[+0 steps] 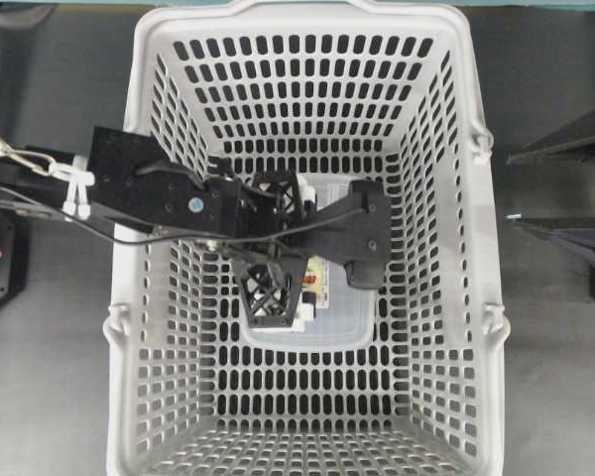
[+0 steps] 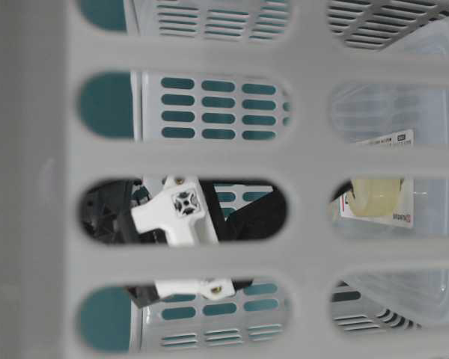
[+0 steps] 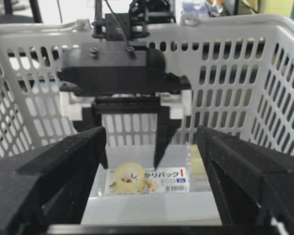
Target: Pick up the cellophane tape from the shopping basket with the left arm.
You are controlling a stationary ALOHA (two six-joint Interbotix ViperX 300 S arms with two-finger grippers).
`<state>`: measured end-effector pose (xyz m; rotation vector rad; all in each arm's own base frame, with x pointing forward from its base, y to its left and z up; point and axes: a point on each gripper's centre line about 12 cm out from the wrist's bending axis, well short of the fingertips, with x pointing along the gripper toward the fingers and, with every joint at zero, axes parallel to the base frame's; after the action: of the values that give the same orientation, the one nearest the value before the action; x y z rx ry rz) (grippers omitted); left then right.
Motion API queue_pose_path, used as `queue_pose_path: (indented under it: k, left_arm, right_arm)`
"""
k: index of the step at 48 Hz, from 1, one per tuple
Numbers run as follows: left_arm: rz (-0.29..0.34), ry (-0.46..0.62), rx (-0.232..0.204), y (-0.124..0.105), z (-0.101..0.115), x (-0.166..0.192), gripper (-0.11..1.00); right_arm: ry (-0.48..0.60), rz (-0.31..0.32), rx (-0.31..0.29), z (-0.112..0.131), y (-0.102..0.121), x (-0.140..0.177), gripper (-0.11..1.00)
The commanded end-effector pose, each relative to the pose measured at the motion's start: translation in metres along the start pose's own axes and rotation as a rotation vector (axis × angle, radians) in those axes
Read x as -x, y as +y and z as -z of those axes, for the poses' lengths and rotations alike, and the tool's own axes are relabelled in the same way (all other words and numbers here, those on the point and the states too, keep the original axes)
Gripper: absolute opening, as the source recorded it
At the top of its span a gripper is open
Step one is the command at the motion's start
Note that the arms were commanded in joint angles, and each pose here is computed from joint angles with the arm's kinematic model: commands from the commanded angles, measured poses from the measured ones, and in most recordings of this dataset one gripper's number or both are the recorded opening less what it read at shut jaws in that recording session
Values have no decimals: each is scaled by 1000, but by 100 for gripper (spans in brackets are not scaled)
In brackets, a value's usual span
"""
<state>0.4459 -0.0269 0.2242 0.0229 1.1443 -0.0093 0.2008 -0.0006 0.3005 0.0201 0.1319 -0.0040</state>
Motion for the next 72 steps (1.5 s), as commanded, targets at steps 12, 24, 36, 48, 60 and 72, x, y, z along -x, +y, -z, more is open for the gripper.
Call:
queue_pose_path:
  k: [12, 24, 36, 48, 60, 72]
  left_arm:
    - [2, 9, -11, -4, 1, -7, 91]
    - [1, 35, -12, -4, 6, -27, 91]
    - [2, 38, -14, -4, 7, -31, 90]
    - [1, 35, -16, -5, 6, -28, 52]
    - [8, -31, -21, -9, -14, 7, 50]
    - [1, -37, -8, -6, -41, 102, 50]
  right_arm:
    - [-26, -1, -5, -7, 0, -1, 72]
    - [-20, 0, -5, -5, 0, -1, 72]
    - [-15, 0, -6, -3, 0, -1, 72]
    - [-14, 0, -5, -2, 0, -1, 72]
    - [-21, 0, -8, -3, 0, -1, 72]
    - [-28, 0, -12, -3, 0, -1, 72]
